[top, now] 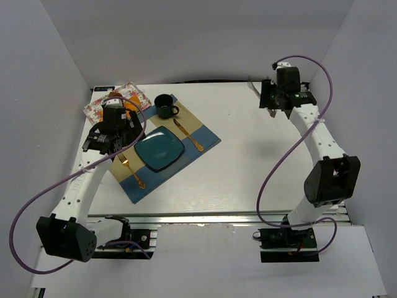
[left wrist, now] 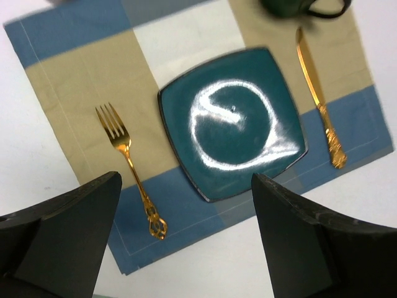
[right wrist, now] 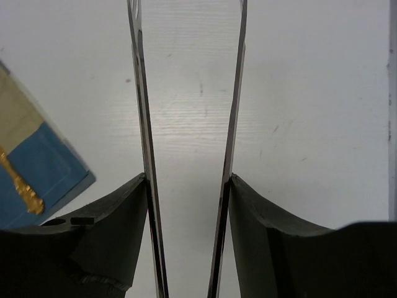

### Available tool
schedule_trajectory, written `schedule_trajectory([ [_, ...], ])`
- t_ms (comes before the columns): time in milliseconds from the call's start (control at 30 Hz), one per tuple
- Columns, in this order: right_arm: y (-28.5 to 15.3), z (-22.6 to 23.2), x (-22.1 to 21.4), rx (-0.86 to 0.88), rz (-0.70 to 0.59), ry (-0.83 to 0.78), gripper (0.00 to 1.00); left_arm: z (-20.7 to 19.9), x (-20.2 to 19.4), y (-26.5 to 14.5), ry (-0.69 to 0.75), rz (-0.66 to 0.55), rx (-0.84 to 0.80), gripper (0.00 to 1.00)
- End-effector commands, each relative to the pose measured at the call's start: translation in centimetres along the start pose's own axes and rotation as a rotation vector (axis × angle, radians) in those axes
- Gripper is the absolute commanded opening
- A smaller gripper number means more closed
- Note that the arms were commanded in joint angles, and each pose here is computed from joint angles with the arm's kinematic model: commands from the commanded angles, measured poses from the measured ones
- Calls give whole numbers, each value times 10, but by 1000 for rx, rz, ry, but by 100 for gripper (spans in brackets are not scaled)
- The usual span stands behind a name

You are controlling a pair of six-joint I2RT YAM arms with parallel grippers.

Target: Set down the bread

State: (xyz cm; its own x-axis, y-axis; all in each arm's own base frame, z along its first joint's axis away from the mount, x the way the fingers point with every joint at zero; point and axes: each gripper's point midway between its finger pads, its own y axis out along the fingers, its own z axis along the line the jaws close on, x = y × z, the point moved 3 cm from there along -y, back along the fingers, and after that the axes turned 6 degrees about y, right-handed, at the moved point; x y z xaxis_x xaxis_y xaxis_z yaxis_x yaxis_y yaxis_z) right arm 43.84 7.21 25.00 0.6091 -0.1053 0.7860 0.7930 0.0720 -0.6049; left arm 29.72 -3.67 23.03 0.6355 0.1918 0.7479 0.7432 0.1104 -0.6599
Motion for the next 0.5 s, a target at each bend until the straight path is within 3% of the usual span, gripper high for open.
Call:
schedule_trajectory([
  [0, -37, 45, -4, 123, 32, -62, 58, 2, 36, -28, -36, -130, 3, 97],
  [300, -99, 188, -16, 470, 24, -85, 58, 40, 84, -91, -149, -287, 219, 97],
  [467, -101, 254, -27, 566, 46, -107, 58, 58, 87, -109, -160, -274, 332, 98],
])
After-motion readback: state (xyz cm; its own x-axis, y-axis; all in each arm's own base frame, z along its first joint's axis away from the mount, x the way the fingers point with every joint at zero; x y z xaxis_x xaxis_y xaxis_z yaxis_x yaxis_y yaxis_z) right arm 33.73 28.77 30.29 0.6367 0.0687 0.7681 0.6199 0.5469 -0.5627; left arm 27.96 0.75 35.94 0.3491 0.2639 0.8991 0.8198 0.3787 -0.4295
